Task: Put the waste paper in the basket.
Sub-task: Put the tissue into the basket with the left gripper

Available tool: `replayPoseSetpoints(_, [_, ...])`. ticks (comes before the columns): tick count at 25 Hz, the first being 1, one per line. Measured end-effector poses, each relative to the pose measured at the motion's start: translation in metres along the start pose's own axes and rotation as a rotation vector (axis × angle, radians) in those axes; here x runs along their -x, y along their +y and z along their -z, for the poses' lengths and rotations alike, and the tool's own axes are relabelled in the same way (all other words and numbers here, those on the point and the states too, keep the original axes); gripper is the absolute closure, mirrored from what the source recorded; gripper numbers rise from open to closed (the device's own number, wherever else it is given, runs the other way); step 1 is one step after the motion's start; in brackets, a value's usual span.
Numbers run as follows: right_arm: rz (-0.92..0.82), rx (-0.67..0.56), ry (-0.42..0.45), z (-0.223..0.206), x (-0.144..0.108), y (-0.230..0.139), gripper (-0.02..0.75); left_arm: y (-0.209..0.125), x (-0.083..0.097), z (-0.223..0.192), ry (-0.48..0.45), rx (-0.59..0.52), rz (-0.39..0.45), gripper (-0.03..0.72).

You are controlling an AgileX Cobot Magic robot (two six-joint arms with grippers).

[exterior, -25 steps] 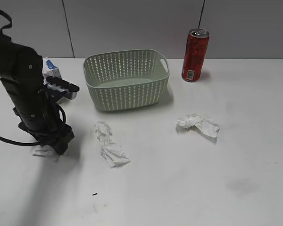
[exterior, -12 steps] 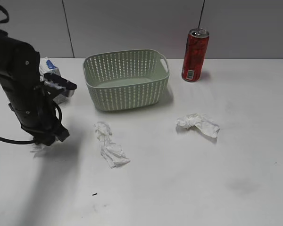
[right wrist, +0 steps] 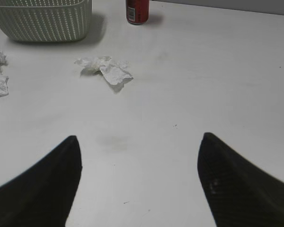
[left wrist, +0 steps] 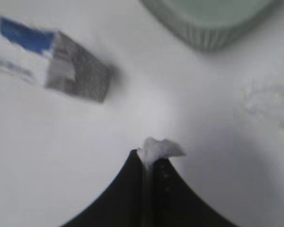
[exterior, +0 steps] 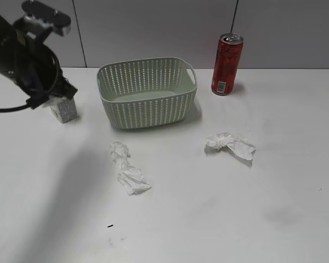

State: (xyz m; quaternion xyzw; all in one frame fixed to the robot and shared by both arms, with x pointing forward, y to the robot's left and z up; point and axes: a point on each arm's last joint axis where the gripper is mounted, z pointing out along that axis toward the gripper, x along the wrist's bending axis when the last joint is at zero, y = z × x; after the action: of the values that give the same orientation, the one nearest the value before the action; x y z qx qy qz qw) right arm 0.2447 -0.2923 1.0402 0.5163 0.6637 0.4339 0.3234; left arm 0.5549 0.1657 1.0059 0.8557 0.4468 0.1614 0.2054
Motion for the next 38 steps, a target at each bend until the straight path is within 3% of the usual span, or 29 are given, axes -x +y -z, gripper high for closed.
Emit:
replayPoseSetpoints(2, [0.000,0.000,0.000,0.000,0.000,0.000,0.158,0.013,0.000,0.011,-0.006,0.144,0.061,0.686])
replayPoseSetpoints(5, [0.000,0.000,0.000,0.000,0.000,0.000,0.158,0.027,0.002,0.016,-0.020,0.261,0.121,0.686])
replayPoseSetpoints(12, [0.000,0.000,0.000,0.000,0.000,0.000,0.158,0.083,0.022,-0.003,-0.063,0.318,0.060,0.686])
replayPoseSetpoints(18, [0.001,0.000,-0.001,0.000,0.000,0.000,0.158,0.109,0.024,-0.048,-0.084,0.249,0.047,0.662])
replayPoseSetpoints(21, [0.001,0.000,-0.001,0.000,0.000,0.000,0.158,0.110,0.025,-0.068,-0.098,0.184,0.043,0.540])
replayPoseSetpoints(22, [0.001,0.000,-0.001,0.000,0.000,0.000,0.158,0.108,0.026,-0.072,-0.102,0.162,0.042,0.472])
replayPoseSetpoints(25, [0.001,0.000,-0.001,0.000,0.000,0.000,0.158,0.106,0.027,-0.080,-0.110,0.126,0.040,0.163])
replayPoseSetpoints(27, [0.001,0.000,-0.001,0.000,0.000,0.000,0.158,0.106,0.027,-0.078,-0.114,0.115,0.039,0.067])
replayPoseSetpoints(32, [0.001,0.000,-0.001,0.000,0.000,0.000,0.158,0.115,0.026,-0.065,-0.131,0.079,0.028,0.047])
replayPoseSetpoints(38, [0.001,0.000,-0.001,0.000,0.000,0.000,0.158,0.115,0.016,-0.039,-0.157,-0.062,0.021,0.074])
